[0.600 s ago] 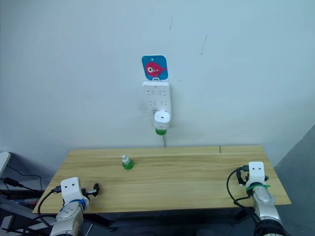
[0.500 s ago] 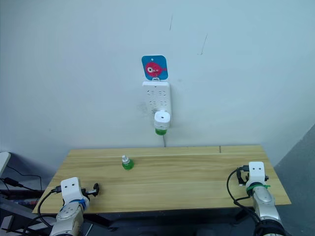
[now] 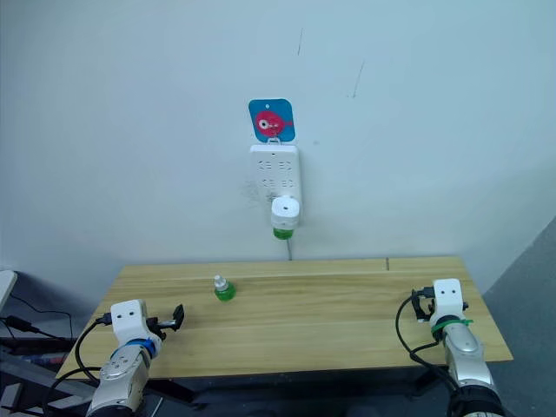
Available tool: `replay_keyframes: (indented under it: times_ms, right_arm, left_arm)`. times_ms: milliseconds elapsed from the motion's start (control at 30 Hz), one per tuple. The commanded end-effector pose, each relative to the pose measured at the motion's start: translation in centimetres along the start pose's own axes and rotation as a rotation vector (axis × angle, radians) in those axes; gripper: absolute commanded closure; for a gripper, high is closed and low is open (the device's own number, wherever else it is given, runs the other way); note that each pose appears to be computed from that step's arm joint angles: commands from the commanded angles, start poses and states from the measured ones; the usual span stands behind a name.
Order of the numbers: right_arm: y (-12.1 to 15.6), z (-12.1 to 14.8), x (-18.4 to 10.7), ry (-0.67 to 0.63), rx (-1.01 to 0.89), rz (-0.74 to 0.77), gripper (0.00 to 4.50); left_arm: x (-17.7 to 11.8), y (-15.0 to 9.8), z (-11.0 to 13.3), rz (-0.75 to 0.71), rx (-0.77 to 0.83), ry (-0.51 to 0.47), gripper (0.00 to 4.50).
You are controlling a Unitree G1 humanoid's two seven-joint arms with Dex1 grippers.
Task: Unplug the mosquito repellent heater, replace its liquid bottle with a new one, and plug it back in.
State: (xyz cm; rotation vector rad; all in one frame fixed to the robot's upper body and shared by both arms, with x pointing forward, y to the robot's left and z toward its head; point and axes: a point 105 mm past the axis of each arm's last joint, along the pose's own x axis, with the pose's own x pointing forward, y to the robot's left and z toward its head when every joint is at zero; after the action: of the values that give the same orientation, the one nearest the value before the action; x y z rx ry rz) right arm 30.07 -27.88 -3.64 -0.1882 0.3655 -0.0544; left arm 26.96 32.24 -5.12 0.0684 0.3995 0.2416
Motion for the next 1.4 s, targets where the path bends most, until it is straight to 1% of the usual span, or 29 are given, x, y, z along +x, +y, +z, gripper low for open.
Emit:
replay_keyframes:
  times_ms: [33, 100, 167, 200, 233, 300, 333, 367, 400, 433, 500, 600, 667, 767, 800, 867, 933, 1100, 1200, 1400]
  right_arm:
    - [0.2, 1.3, -0.3, -0.047, -0.004, 0.004, 0.03]
    - [0.8, 1.5, -0.5, -0.048, -0.034, 0.030, 0.03]
    - [1.3, 2.9, -0.7, -0.087, -0.049, 0.063, 0.03]
    - [1.8, 4.1, -1.0, -0.119, -0.055, 0.091, 0.03]
    - [2.7, 6.2, -1.4, -0.167, -0.068, 0.150, 0.01]
    - [4.3, 9.9, -2.6, -0.247, -0.091, 0.266, 0.00]
    - [5.2, 11.7, -3.3, -0.279, -0.090, 0.329, 0.00]
    - [5.7, 12.8, -3.8, -0.294, -0.087, 0.367, 0.00]
    - [6.8, 14.9, -4.7, -0.332, -0.097, 0.444, 0.00]
    - [7.6, 16.1, -5.3, -0.350, -0.105, 0.494, 0.00]
    - [10.1, 19.7, -7.3, -0.417, -0.104, 0.648, 0.00]
    - [13.5, 24.3, -9.7, -0.498, -0.098, 0.821, 0.00]
    - [14.9, 25.9, -10.7, -0.527, -0.123, 0.883, 0.00]
    - [17.3, 28.9, -11.5, -0.597, -0.175, 0.941, 0.00]
    - [17.9, 29.6, -11.6, -0.612, -0.187, 0.954, 0.00]
    - [18.4, 30.1, -11.5, -0.619, -0.193, 0.960, 0.00]
    - [18.6, 30.1, -11.0, -0.621, -0.199, 0.953, 0.00]
    - [18.3, 29.9, -9.8, -0.619, -0.173, 0.897, 0.00]
    - [18.1, 30.0, -9.7, -0.625, -0.149, 0.870, 0.00]
    - [17.5, 30.0, -9.8, -0.627, -0.123, 0.845, 0.00]
  left_arm:
    - [-0.2, 0.9, 2.0, 0.009, 0.022, -0.065, 0.00]
    - [-0.6, 1.3, 2.6, 0.011, 0.013, -0.085, 0.00]
    - [-1.2, 1.3, 3.9, -0.032, -0.001, -0.127, 0.00]
    - [-1.6, 1.0, 4.9, -0.077, -0.002, -0.157, 0.00]
    - [-2.4, 0.2, 7.0, -0.176, -0.011, -0.216, 0.18]
    - [-3.9, -1.2, 10.3, -0.352, -0.009, -0.290, 0.62]
    - [-4.5, -1.8, 11.7, -0.420, -0.011, -0.313, 0.93]
    - [-4.8, -2.0, 12.6, -0.455, -0.013, -0.320, 1.21]
    - [-4.9, -2.5, 14.3, -0.496, -0.013, -0.346, 1.49]
    - [-4.9, -2.9, 15.5, -0.520, -0.013, -0.360, 1.49]
    - [-4.8, -4.6, 18.4, -0.602, 0.018, -0.398, 1.49]
    - [-4.8, -7.7, 20.9, -0.745, 0.089, -0.438, 1.49]
    - [-4.7, -8.9, 21.9, -0.798, 0.113, -0.450, 1.49]
    - [-4.7, -11.6, 25.5, -0.885, 0.117, -0.529, 1.49]
    - [-4.8, -12.3, 26.7, -0.908, 0.127, -0.555, 1.49]
    - [-4.6, -13.1, 28.2, -0.917, 0.139, -0.585, 1.49]
    - [-4.2, -13.6, 29.1, -0.924, 0.146, -0.600, 1.49]
    - [-3.2, -14.6, 29.8, -0.950, 0.208, -0.592, 1.49]
    - [-2.7, -15.1, 30.2, -0.960, 0.227, -0.588, 1.49]
    - [-1.5, -15.5, 30.3, -0.959, 0.250, -0.571, 1.49]
